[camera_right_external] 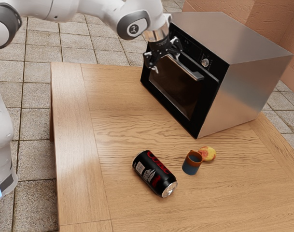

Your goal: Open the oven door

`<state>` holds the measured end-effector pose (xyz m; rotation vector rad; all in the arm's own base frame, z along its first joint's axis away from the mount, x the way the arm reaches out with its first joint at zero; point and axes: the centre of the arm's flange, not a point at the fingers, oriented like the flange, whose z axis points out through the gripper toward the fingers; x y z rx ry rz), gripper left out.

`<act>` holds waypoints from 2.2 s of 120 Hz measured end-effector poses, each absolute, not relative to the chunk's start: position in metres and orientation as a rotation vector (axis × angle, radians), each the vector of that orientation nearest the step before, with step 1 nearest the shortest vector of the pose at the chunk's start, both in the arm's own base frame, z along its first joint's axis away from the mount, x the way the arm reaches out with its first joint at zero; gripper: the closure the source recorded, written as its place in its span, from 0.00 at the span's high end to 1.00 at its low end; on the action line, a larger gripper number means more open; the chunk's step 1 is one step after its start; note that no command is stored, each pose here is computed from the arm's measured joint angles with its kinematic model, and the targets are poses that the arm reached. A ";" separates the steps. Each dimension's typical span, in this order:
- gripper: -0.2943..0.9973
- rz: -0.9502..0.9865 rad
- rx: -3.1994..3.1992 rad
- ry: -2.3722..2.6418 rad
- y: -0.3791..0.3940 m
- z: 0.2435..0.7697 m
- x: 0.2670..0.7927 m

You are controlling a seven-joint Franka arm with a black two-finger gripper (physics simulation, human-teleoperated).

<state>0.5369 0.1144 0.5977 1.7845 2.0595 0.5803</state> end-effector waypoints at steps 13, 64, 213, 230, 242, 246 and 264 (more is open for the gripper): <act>0.76 0.576 1.787 2.062 0.114 0.596 0.534; 0.75 0.565 1.777 2.092 0.117 0.588 0.509; 0.77 0.637 1.947 1.747 -0.111 0.771 0.387; 0.77 0.412 2.063 1.805 -0.176 0.735 0.464; 0.77 0.363 2.077 1.911 -0.185 0.704 0.491; 0.77 0.345 2.044 1.988 -0.166 0.692 0.504; 0.77 0.275 1.878 2.251 -0.100 0.657 0.533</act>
